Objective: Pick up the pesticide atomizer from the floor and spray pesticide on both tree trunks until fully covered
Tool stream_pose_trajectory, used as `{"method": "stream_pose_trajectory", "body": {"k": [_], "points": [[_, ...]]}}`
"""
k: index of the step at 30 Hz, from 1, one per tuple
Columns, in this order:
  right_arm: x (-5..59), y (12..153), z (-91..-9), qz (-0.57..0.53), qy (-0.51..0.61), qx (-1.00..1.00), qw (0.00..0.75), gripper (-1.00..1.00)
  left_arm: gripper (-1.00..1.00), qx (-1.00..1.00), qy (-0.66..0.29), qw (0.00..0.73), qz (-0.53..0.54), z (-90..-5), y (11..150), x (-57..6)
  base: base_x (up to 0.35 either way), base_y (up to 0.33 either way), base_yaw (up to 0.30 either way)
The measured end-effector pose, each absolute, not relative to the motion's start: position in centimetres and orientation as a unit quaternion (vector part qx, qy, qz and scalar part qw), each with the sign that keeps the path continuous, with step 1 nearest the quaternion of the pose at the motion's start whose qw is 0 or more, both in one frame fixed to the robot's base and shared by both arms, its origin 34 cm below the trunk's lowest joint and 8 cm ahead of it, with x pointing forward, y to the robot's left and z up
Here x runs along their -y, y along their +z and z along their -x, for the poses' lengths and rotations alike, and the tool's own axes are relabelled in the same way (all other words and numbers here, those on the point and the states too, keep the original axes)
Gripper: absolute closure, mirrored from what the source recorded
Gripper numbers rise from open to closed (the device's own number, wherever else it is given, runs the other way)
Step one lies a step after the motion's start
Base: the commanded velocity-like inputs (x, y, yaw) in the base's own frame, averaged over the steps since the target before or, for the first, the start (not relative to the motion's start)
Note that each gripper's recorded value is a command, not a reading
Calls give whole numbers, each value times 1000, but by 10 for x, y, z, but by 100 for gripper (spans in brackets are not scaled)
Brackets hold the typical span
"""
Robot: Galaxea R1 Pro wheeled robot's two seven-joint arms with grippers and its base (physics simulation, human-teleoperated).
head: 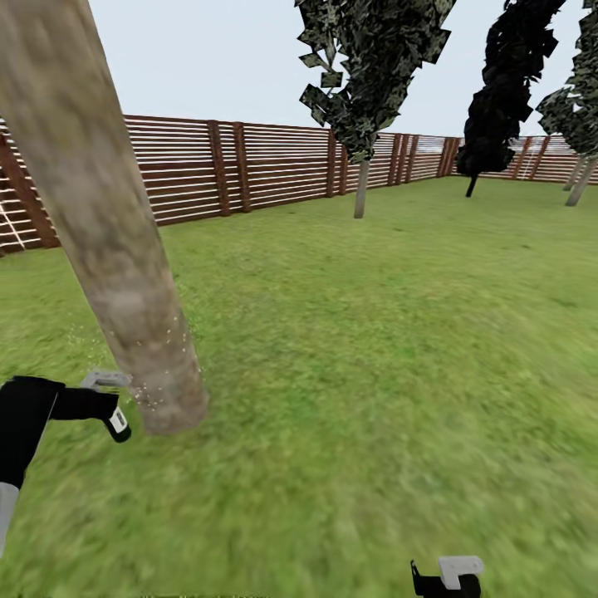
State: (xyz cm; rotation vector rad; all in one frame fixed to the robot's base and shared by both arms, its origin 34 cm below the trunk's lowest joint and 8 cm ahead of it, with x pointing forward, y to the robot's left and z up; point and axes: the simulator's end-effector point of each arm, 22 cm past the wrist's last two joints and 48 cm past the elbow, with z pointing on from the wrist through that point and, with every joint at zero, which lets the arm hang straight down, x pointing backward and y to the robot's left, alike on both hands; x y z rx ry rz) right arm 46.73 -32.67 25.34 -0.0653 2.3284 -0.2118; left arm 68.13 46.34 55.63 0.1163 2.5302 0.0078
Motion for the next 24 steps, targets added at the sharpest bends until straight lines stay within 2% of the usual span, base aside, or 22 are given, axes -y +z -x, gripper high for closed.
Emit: {"method": "stream_pose_trajectory", "body": {"k": [8, 12, 15, 20, 24], "points": [[326, 253, -467, 26, -83, -916, 391, -100, 100, -963, 10, 244, -114, -661, 541, -453, 0, 0, 25], [326, 253, -467, 26, -83, -916, 391, -100, 100, -964, 15, 241, -112, -658, 549, -469, 175, 147, 0], [326, 253, -467, 26, -83, -916, 391, -100, 100, -970, 57, 218, -92, -645, 547, -503, 273, 229, 0], [327, 253, -467, 26, -83, -916, 391, -100, 100, -972, 56, 212, -80, -639, 541, -508, 216, 176, 1], [326, 253, -467, 26, -83, -916, 391, -100, 100, -978, 54, 189, -70, -628, 522, -514, 17, 12, 202]]}}
